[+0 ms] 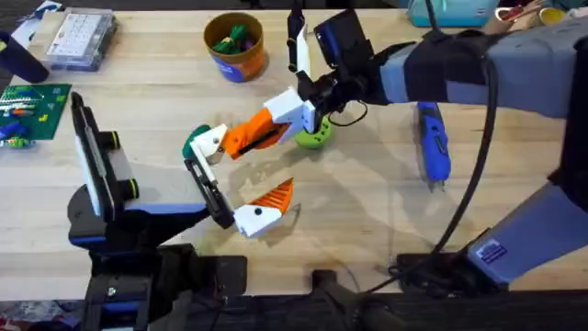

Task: Pick up the gripper from the table and insert it into the empty holder that is missing its gripper. Then pick up a screw, insert it into the mounting hole, and use the screwdriver to tighten it. Finally, clean up the table by picking up the vegetable and placing it into the bucket.

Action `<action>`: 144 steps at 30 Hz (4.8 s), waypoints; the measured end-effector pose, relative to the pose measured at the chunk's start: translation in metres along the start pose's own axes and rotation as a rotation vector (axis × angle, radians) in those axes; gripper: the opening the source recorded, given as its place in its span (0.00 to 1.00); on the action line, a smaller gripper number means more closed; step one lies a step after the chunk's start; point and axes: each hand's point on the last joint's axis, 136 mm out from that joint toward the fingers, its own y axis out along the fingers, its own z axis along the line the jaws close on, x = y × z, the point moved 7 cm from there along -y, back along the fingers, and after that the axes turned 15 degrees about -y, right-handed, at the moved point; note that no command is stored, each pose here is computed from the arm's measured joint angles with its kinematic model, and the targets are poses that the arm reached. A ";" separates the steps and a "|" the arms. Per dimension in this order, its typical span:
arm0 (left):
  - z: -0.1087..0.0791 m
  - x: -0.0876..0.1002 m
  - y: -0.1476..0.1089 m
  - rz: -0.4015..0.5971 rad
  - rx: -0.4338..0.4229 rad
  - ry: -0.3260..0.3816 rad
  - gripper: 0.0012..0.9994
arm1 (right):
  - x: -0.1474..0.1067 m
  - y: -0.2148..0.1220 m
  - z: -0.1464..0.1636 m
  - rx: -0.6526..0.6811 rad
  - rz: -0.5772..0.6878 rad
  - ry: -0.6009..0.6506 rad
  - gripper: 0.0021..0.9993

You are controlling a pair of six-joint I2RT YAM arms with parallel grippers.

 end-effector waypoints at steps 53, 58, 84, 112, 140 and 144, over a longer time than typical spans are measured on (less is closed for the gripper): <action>0.009 0.003 -0.001 -0.022 0.082 -0.064 0.99 | 0.024 0.034 -0.024 -0.073 -0.028 0.088 0.46; 0.010 0.003 -0.001 -0.026 0.096 -0.063 0.99 | 0.024 0.035 -0.029 -0.082 -0.032 0.076 0.57; -0.006 -0.001 0.000 0.016 -0.053 -0.016 0.99 | -0.004 -0.009 -0.029 -0.109 -0.047 0.182 1.00; -0.006 -0.002 0.000 0.018 -0.057 -0.017 0.99 | -0.014 -0.023 0.006 -0.131 -0.044 -0.129 0.98; -0.006 -0.002 0.000 0.017 -0.055 -0.017 0.99 | -0.005 -0.006 0.006 -0.150 -0.028 -0.148 0.01; -0.003 -0.001 0.000 0.010 -0.029 -0.012 0.99 | 0.004 -0.004 0.007 -0.162 -0.046 -0.167 0.01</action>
